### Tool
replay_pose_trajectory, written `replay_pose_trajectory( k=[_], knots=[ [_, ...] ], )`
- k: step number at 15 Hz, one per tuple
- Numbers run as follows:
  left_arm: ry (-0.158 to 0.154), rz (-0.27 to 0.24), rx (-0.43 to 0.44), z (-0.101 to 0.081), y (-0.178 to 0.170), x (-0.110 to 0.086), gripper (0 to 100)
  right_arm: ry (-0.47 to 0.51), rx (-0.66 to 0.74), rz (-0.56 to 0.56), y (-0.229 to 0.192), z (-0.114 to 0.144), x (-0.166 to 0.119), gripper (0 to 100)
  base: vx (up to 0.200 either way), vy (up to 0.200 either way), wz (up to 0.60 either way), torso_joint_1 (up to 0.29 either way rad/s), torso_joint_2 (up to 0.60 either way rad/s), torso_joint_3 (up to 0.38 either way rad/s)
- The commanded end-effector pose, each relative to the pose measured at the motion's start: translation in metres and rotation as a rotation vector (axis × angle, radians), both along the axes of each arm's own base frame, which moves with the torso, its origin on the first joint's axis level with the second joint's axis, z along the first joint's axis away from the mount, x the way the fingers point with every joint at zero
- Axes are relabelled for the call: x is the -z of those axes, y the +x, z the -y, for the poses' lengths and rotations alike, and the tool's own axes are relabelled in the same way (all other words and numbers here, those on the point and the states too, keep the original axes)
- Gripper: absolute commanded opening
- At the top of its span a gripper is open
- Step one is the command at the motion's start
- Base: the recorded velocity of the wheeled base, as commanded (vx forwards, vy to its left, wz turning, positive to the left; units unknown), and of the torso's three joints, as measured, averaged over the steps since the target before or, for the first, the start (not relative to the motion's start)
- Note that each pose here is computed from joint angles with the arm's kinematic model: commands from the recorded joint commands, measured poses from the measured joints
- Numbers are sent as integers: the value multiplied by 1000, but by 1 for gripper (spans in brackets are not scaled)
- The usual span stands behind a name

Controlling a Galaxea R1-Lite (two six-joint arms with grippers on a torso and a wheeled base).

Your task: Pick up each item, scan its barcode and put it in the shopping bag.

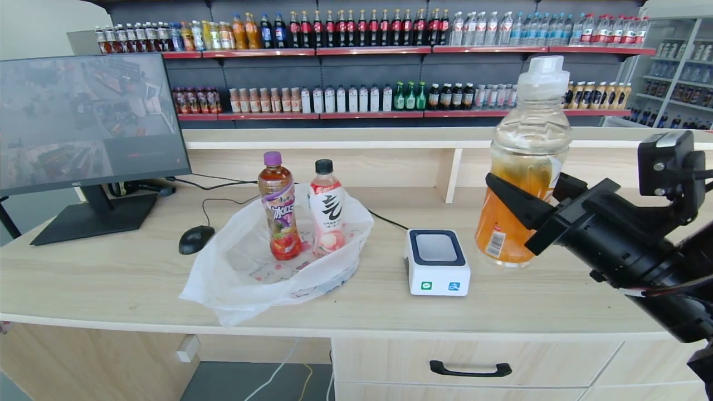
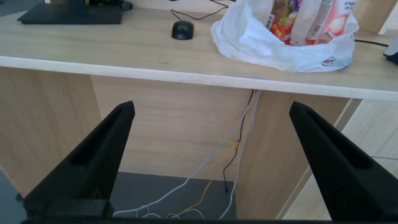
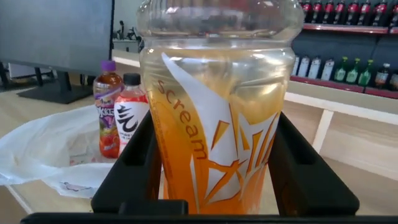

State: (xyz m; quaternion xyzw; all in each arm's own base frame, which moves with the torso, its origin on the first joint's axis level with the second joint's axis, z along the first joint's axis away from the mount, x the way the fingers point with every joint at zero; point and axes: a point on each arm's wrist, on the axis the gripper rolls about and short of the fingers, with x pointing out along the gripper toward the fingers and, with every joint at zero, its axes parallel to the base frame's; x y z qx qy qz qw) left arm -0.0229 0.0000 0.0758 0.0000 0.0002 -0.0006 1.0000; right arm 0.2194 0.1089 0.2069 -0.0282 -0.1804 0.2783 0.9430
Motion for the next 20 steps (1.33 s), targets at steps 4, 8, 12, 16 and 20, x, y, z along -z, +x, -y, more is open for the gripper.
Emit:
replay_pose_trajectory(
  k=[4,8,12,16,20],
  knots=[
    [0,0,0,0,0,0,100,-288,82,229,42,-20,-1,0,0,0,0,0,0,0],
    [0,0,0,0,0,0,100,-445,66,353,66,-57,19,0,0,0,0,0,0,0],
    [0,0,0,0,0,0,100,-586,5,523,81,-70,39,0,0,0,0,0,0,0],
    [0,-1,0,0,0,0,100,-694,-40,619,82,-73,51,0,0,0,0,0,0,0],
    [0,0,0,0,0,0,100,-725,-81,684,79,-78,52,0,0,0,0,0,0,0]
  ],
)
